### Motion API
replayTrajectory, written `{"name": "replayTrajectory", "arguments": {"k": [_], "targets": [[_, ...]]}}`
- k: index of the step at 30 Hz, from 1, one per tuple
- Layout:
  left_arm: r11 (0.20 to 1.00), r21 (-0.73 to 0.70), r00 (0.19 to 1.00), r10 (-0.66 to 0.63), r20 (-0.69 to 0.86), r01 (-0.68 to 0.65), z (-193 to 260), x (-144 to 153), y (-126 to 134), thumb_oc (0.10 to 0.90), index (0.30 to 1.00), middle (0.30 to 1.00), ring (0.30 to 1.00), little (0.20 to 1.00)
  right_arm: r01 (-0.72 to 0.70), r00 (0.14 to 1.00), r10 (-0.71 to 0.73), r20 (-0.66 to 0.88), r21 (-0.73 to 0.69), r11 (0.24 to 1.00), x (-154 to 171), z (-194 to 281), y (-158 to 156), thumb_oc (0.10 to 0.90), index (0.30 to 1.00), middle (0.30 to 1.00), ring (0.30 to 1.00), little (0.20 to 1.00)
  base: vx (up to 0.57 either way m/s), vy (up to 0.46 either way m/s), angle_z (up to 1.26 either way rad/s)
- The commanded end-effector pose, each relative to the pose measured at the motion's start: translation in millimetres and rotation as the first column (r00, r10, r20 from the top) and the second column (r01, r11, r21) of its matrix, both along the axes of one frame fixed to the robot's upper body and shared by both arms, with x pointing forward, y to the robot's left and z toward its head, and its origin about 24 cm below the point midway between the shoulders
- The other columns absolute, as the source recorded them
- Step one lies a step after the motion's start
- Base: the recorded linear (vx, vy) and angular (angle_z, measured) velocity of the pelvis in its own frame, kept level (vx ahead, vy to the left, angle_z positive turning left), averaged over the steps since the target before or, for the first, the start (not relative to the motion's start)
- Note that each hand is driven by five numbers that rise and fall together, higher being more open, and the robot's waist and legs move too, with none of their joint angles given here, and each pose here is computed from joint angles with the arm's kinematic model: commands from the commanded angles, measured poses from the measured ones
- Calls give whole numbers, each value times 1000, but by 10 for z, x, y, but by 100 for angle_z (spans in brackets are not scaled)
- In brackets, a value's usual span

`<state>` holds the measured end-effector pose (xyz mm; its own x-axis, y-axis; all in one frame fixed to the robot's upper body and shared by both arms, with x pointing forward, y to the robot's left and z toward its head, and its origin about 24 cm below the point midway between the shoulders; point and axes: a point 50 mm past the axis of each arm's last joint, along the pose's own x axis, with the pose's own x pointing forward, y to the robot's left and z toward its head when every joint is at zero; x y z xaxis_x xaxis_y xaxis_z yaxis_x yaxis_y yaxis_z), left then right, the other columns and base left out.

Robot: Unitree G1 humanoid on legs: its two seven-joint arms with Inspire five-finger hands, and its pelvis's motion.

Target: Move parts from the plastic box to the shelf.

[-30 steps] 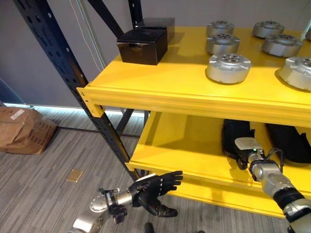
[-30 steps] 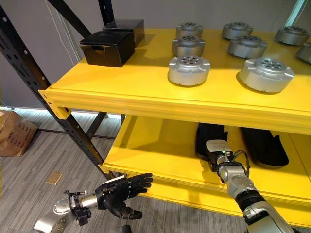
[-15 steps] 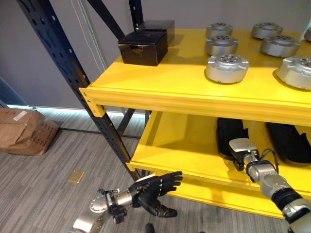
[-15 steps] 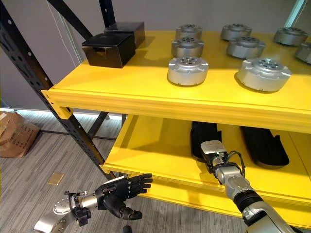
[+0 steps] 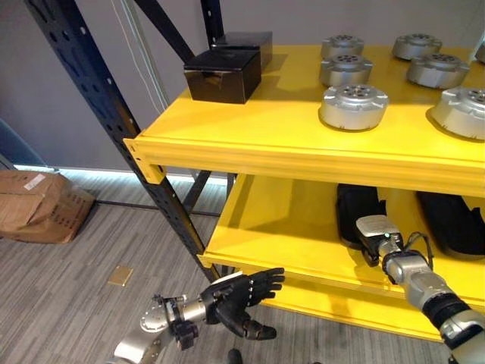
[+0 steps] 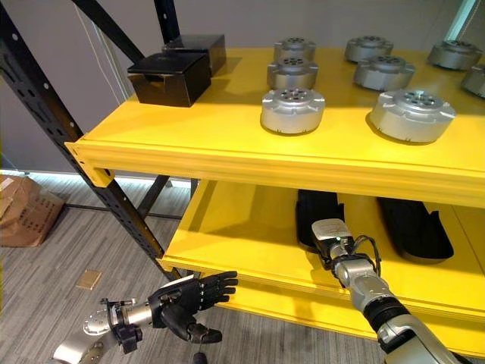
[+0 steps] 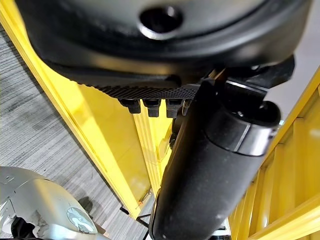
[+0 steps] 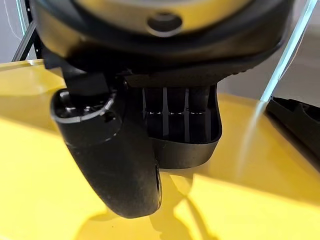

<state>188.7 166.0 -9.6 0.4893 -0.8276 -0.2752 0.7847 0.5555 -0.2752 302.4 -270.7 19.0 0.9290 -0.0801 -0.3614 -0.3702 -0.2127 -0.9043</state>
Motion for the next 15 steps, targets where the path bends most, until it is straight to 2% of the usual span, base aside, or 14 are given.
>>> {"name": "replayTrajectory", "arguments": {"k": [1,4,5,6,7,15], "targets": [[989,-101,967,-79,243,106,453,317,-229,900,1000,1000,1000,1000,8,998,-7,64,-12,1000,214,199,5,400,300,300,300,300,0,0,0],[989,-99,967,-82,243,109,456,317,-234,900,1000,1000,1000,1000,21,997,-21,76,-4,1000,222,220,-14,400,300,300,300,300,0,0,0],[989,-100,967,-82,243,109,459,314,-244,900,1000,1000,1000,1000,28,996,-28,79,2,1000,229,230,-19,486,421,421,421,421,0,0,0],[989,-100,967,-80,242,107,457,316,-247,900,1000,1000,1000,1000,24,996,-25,81,11,1000,233,230,-15,849,929,929,929,929,0,0,0],[990,-99,967,-78,243,105,460,322,-246,900,1000,1000,1000,1000,18,996,-19,85,14,1000,234,227,-5,900,1000,1000,1000,1000,0,0,0],[988,-116,968,-72,242,102,458,305,-241,900,1000,1000,1000,1000,-28,989,26,144,12,1000,252,277,55,900,1000,1000,1000,1000,0,0,0]]}}
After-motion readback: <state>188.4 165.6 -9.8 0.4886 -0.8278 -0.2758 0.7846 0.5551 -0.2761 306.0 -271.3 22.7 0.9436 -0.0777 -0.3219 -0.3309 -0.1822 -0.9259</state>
